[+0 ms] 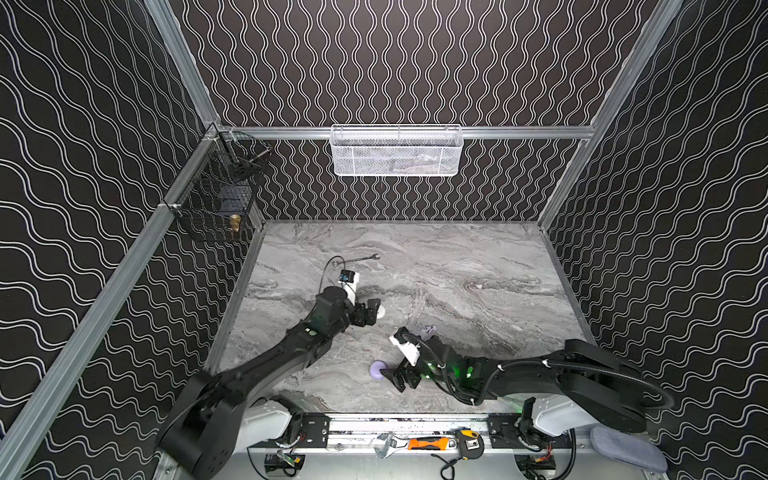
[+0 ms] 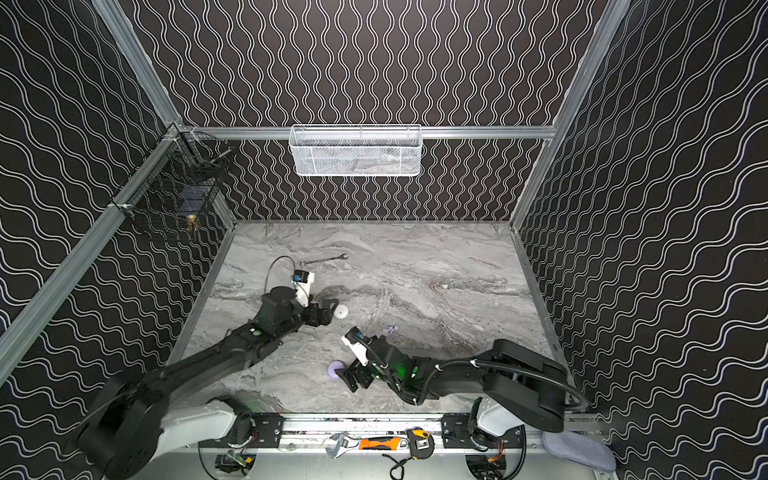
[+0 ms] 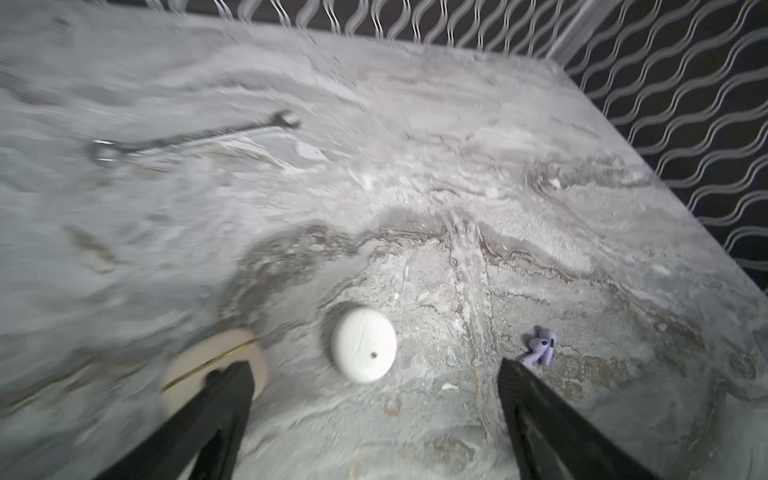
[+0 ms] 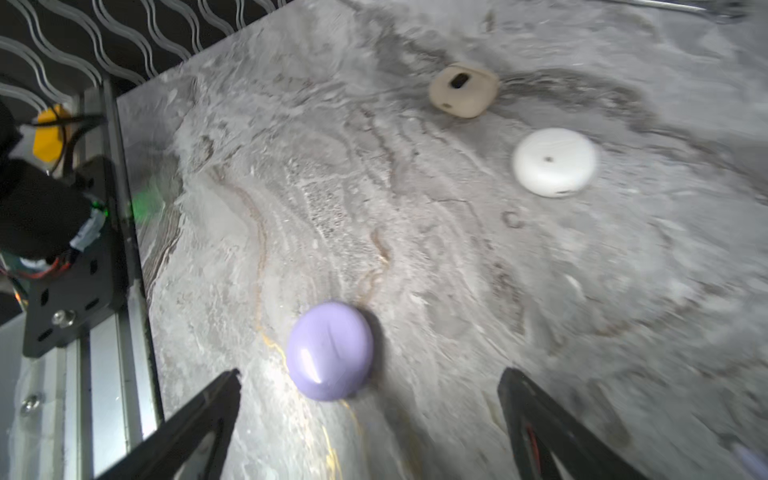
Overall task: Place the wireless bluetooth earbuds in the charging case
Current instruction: 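Lower the right gripper and close it on the purple case, then lift the purple case with the right gripper toward the left gripper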
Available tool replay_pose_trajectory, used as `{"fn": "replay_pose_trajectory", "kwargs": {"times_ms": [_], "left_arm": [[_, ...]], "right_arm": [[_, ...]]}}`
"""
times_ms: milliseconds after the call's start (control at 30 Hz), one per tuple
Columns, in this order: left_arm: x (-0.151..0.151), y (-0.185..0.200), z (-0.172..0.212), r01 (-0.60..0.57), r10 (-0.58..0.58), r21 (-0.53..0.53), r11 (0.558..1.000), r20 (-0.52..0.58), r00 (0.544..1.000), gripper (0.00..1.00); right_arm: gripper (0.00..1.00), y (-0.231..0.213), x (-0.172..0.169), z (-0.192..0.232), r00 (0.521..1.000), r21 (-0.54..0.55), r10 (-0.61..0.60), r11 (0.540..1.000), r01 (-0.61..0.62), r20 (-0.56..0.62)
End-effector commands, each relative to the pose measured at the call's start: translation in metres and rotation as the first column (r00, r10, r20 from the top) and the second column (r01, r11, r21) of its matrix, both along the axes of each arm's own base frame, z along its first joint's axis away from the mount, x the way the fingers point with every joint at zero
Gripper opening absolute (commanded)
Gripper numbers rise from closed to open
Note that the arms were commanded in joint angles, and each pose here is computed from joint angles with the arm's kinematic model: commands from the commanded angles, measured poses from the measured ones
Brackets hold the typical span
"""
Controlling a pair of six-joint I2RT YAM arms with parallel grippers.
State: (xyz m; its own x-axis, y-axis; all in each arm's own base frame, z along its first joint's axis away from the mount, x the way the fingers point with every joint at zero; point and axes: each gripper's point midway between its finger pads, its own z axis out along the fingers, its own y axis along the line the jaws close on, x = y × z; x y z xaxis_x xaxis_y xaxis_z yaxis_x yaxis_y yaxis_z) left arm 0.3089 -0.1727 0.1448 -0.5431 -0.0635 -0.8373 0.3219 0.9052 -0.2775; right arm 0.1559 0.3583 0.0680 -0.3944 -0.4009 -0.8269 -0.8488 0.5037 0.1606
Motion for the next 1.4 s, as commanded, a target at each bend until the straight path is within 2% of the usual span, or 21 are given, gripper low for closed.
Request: {"fn": "replay_pose_trajectory", "kwargs": {"times_ms": [0, 200, 267, 433, 600, 767, 900, 1000, 1067, 1367], "left_arm": [[-0.022, 0.038, -0.01, -0.1, 0.103, 0.096, 0.99, -0.026, 0.994, 0.94], [-0.053, 0.074, -0.015, -0.19, 0.192, 0.132, 0.973, -0.007, 0.981, 0.9], [-0.056, 0.078, -0.015, -0.207, 0.209, 0.12, 0.971, 0.001, 0.978, 0.85], [-0.058, 0.081, -0.014, -0.215, 0.214, 0.109, 0.97, 0.023, 0.977, 0.87], [-0.057, 0.074, -0.017, -0.182, 0.184, 0.121, 0.976, -0.001, 0.983, 0.83], [-0.057, 0.074, -0.016, -0.177, 0.178, 0.118, 0.977, 0.004, 0.984, 0.8], [-0.059, 0.074, -0.015, -0.175, 0.175, 0.107, 0.979, 0.012, 0.985, 0.8], [-0.059, 0.074, -0.014, -0.176, 0.175, 0.104, 0.979, 0.017, 0.984, 0.81], [-0.059, 0.074, -0.014, -0.174, 0.173, 0.105, 0.979, 0.015, 0.985, 0.81], [-0.058, 0.071, -0.015, -0.162, 0.162, 0.109, 0.981, 0.01, 0.987, 0.79]], "right_arm": [[0.99, 0.014, -0.013, -0.009, 0.993, -0.042, 0.112, 0.993, -0.111, 0.026], [0.93, 0.024, -0.012, -0.031, 0.984, -0.128, 0.176, 0.977, -0.17, 0.036], [0.88, 0.025, -0.013, -0.038, 0.981, -0.156, 0.192, 0.97, -0.186, 0.028], [0.84, 0.027, -0.011, -0.049, 0.977, -0.18, 0.215, 0.961, -0.209, 0.013], [0.73, 0.029, -0.014, -0.059, 0.971, -0.199, 0.238, 0.952, -0.235, -0.007], [0.53, 0.027, -0.018, -0.062, 0.967, -0.191, 0.253, 0.949, -0.251, -0.015], [0.54, 0.028, -0.022, -0.057, 0.964, -0.175, 0.267, 0.948, -0.265, -0.015], [0.64, 0.025, -0.021, -0.054, 0.966, -0.167, 0.26, 0.952, -0.257, 0.0], [0.67, 0.023, -0.023, -0.051, 0.965, -0.154, 0.262, 0.954, -0.257, 0.009], [0.66, 0.025, -0.023, -0.063, 0.964, -0.178, 0.265, 0.949, -0.261, 0.001]]}}
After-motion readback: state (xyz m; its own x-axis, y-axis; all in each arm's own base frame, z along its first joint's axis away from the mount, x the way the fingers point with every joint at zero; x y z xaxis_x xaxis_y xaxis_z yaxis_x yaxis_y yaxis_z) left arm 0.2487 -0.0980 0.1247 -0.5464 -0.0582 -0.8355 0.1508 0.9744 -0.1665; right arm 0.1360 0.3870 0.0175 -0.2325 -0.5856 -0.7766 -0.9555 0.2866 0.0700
